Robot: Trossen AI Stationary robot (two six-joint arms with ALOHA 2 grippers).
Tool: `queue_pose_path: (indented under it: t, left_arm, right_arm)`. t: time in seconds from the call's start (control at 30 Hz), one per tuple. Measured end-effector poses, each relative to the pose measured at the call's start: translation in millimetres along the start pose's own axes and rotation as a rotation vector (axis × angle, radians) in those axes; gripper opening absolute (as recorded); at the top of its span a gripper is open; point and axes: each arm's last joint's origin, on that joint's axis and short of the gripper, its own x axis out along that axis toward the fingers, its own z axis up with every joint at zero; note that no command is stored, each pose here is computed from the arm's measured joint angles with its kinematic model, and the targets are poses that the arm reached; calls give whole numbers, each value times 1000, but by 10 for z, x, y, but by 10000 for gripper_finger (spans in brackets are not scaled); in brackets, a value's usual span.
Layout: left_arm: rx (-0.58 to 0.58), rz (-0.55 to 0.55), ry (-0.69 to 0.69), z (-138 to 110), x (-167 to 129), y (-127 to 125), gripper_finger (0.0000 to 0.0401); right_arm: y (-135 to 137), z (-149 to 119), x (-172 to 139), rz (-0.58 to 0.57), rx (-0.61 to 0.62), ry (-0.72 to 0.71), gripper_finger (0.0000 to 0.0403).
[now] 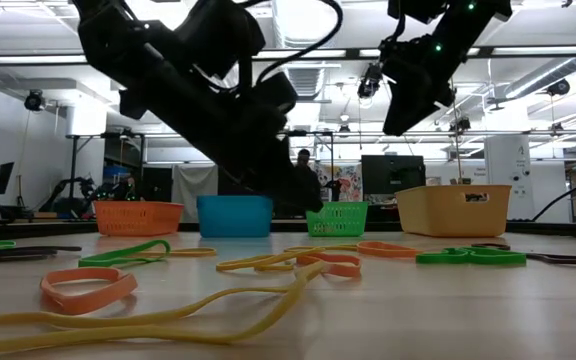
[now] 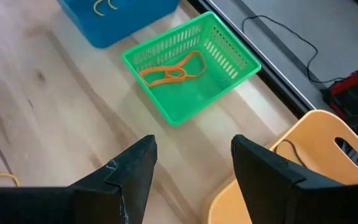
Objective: Sort rubber bands into baskets
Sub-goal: Put the yellow rubber band into the blue bin
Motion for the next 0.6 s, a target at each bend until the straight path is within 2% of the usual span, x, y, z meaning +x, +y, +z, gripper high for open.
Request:
queue_pose_path:
  t: [0.47,0.6]
  left_arm:
    - [-35,-12,37,-245,337,-63,191]
    - [-51,-11,38,-260,380,-72,168]
  right_arm:
    - [-3,-84,54,-14,-11,26,203]
    - [-2,-91,59,-14,-12,27,203]
